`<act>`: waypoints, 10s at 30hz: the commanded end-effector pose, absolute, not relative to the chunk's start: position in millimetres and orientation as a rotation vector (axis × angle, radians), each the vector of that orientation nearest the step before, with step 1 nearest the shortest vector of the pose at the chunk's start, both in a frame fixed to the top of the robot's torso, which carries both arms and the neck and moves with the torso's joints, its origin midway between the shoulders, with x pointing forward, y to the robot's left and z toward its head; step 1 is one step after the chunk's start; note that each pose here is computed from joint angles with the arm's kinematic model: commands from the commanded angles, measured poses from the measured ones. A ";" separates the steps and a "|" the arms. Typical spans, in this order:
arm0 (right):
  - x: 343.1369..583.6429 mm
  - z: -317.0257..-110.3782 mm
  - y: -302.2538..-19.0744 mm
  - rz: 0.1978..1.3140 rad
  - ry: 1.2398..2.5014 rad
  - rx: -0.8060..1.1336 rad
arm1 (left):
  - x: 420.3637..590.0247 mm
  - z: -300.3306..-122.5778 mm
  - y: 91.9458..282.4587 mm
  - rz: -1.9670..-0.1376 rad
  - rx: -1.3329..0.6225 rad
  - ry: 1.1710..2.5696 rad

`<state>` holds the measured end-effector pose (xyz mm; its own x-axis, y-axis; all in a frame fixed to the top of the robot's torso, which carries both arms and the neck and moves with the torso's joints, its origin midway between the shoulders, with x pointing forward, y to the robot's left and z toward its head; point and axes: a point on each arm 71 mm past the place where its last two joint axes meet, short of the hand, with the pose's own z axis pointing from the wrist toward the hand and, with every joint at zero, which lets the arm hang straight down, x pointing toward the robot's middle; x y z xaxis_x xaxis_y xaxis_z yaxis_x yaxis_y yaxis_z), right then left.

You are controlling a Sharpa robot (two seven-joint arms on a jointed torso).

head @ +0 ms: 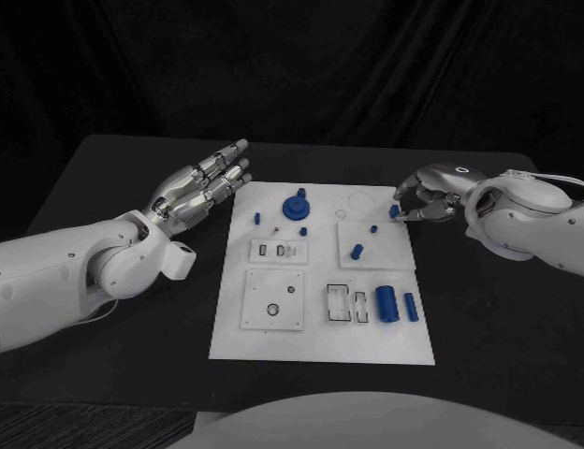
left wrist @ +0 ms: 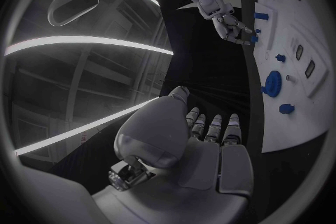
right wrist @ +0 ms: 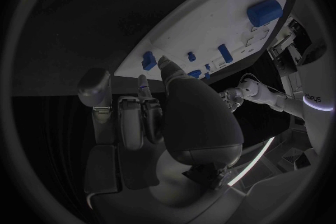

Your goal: Assemble the parts on the task board

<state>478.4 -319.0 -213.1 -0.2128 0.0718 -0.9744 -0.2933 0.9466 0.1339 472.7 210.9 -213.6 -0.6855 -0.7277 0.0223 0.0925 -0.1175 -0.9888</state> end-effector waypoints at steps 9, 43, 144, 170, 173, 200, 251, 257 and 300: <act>480.8 -215.3 -318.5 0.327 1.747 -0.162 | 471.7 -213.7 209.1 -1.881 -0.706 1.584; 487.2 -223.5 -317.2 0.310 1.773 -0.168 | 472.0 -214.7 208.9 -1.883 -0.708 1.594; 450.5 -243.7 -132.9 0.690 1.751 -0.314 | 468.9 -229.6 200.3 -1.888 -0.737 1.666; 452.3 -251.9 -128.0 0.654 1.796 -0.369 | 470.1 -230.2 198.0 -1.892 -0.735 1.672; 451.9 -253.0 -127.7 0.655 1.799 -0.373 | 470.4 -230.3 198.0 -1.892 -0.735 1.673; 450.6 -248.1 -134.1 0.727 1.703 -0.377 | 470.5 -229.9 200.9 -1.881 -0.737 1.659; 428.7 -171.3 -267.7 0.575 1.508 -0.207 | 509.6 -153.9 176.5 -0.631 0.054 2.048; 429.5 -173.6 -265.1 0.572 1.519 -0.203 | 513.6 -160.5 157.7 -0.499 0.117 2.150; 434.8 -191.1 -258.3 0.573 1.505 -0.179 | 513.2 -219.9 119.6 -0.259 0.093 2.372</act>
<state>434.8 -257.0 -191.5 -0.0595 0.2361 -0.9699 -0.4670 0.8522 0.2361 513.6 124.3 -220.0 -0.7324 0.0149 -0.6807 0.1349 0.9831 -0.1236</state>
